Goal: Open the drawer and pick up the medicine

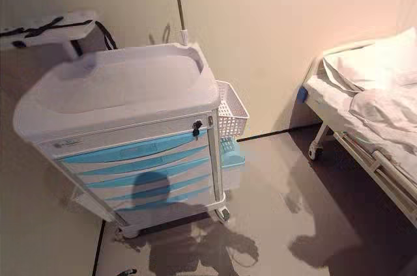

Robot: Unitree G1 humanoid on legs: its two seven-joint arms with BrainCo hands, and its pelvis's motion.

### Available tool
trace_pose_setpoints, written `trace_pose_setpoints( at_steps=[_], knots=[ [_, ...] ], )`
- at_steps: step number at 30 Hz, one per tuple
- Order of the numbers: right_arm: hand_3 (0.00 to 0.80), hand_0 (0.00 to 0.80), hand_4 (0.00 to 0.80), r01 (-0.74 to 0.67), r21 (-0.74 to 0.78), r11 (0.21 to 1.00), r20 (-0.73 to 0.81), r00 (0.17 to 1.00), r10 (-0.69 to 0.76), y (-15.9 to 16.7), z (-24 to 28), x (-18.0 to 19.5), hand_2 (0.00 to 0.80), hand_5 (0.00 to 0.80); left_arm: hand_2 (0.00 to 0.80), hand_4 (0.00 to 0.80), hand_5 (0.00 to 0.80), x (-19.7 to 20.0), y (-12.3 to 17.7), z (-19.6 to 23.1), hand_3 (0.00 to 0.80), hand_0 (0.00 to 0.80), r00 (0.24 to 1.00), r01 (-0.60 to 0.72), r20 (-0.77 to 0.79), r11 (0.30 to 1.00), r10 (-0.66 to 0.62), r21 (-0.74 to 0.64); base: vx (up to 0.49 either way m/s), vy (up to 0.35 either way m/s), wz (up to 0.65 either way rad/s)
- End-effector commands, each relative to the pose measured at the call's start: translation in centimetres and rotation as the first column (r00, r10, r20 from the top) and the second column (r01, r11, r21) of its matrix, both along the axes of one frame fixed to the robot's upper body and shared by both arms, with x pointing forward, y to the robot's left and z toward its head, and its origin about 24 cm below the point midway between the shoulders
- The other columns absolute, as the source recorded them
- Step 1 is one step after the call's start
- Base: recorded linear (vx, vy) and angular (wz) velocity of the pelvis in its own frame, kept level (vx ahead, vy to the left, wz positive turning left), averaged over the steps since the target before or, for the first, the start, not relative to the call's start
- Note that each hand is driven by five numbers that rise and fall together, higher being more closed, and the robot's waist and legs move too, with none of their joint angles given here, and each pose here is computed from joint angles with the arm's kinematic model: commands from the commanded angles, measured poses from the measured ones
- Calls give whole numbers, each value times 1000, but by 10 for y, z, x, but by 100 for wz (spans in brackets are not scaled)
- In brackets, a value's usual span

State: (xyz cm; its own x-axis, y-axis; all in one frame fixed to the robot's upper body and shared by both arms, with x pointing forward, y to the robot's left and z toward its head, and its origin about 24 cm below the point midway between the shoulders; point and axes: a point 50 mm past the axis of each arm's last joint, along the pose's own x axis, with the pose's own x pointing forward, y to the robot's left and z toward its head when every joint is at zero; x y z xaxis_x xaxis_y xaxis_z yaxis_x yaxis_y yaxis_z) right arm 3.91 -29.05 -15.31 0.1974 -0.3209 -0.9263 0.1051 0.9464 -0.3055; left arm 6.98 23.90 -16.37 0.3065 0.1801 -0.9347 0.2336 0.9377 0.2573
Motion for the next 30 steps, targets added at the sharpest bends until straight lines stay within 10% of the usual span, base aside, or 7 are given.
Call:
trace_pose_setpoints(
  at_steps=[1, 30],
  knots=[
    [0, 0, 0, -12, 31, 999, 19, 1000, 11, 15, -4, 20, 0, 0, 0, 0, 0, 19, 11, 6, 0, 0, 999, 10, 31, 999, -11, 35, 0, 0, 0],
    [0, 0, 0, 8, 42, 999, 12, 1000, -8, 17, -5, 16, 0, 0, 0, 0, 0, 20, 7, 5, 0, 0, 999, -9, 39, 1000, 9, 16, 0, 0, 0]
  ],
)
